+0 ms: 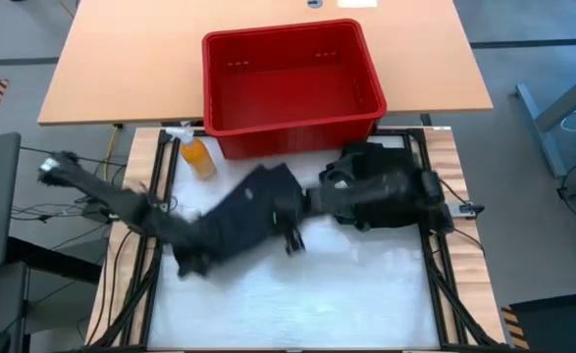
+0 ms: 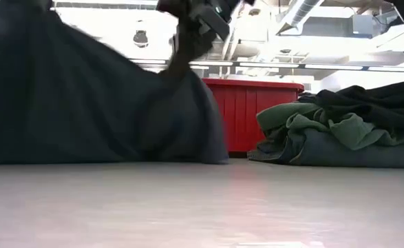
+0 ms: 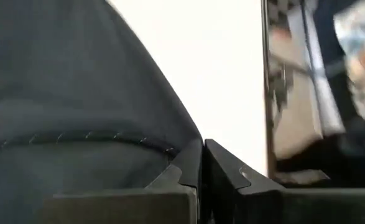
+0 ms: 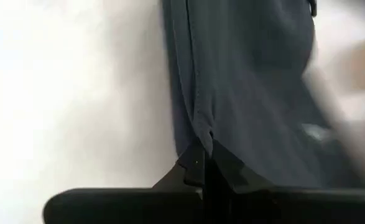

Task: Fold laundry
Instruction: Fold the black shorts

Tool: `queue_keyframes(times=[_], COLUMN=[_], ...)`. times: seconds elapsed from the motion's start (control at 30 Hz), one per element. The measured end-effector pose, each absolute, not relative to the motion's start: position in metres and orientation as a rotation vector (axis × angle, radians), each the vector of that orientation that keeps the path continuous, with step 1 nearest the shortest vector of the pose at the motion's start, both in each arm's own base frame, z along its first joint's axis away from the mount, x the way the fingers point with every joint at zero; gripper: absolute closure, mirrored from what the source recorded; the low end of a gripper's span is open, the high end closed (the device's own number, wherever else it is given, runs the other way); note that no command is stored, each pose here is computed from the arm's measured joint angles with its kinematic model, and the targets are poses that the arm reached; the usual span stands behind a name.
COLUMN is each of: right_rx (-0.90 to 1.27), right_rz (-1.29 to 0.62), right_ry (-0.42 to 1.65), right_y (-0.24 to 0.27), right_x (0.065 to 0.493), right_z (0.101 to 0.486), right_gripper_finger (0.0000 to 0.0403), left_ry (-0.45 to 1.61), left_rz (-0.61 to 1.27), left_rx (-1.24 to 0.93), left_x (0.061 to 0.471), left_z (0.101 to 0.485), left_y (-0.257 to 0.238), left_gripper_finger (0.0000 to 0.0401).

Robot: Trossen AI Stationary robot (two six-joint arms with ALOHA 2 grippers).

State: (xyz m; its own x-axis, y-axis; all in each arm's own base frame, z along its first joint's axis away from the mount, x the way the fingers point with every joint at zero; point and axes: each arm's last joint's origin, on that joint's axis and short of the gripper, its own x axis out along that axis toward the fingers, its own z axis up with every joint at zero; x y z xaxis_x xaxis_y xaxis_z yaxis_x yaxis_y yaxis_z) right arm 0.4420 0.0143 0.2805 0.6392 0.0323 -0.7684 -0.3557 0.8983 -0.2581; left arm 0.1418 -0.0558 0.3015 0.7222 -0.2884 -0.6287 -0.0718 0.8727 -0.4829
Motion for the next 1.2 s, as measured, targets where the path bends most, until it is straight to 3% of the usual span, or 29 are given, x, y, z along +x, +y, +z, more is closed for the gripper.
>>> queue_keyframes(times=[0.1,0.27,0.47,0.63,0.8,1.0,1.2], right_rx=[-0.375,-0.349,-0.222,0.099,0.289,0.707,0.983], right_rz=[0.321,0.415,0.324,0.24,-0.028,-0.305,-0.577], right_ry=[0.944,0.989,1.051,1.102,1.151,0.944,0.73], right_y=[0.063,0.129,0.142,0.113,0.091,0.087,0.104], right_x=[0.437,0.424,0.418,0.41,0.377,0.329,0.3], right_z=[0.238,0.206,0.201,0.231,0.237,0.205,0.195], right_gripper_finger=[0.0382,0.0376,0.0294,0.0219,0.0158,0.0139,0.0138], left_ry=[0.841,0.926,1.003,1.037,1.022,1.002,0.943], left_rz=[-0.25,-0.332,-0.292,-0.289,-0.325,-0.252,-0.18], left_rx=[-0.632,-0.768,-0.804,-0.826,-0.849,-0.873,-0.858], left_x=[0.167,0.181,0.196,0.205,0.206,0.197,0.186], left_z=[0.244,0.189,0.164,0.163,0.177,0.2,0.22], left_y=[-0.098,-0.153,-0.178,-0.187,-0.189,-0.18,-0.165], left_gripper_finger=[0.0401,0.0401,0.0401,0.0392,0.0345,0.0295,0.0286])
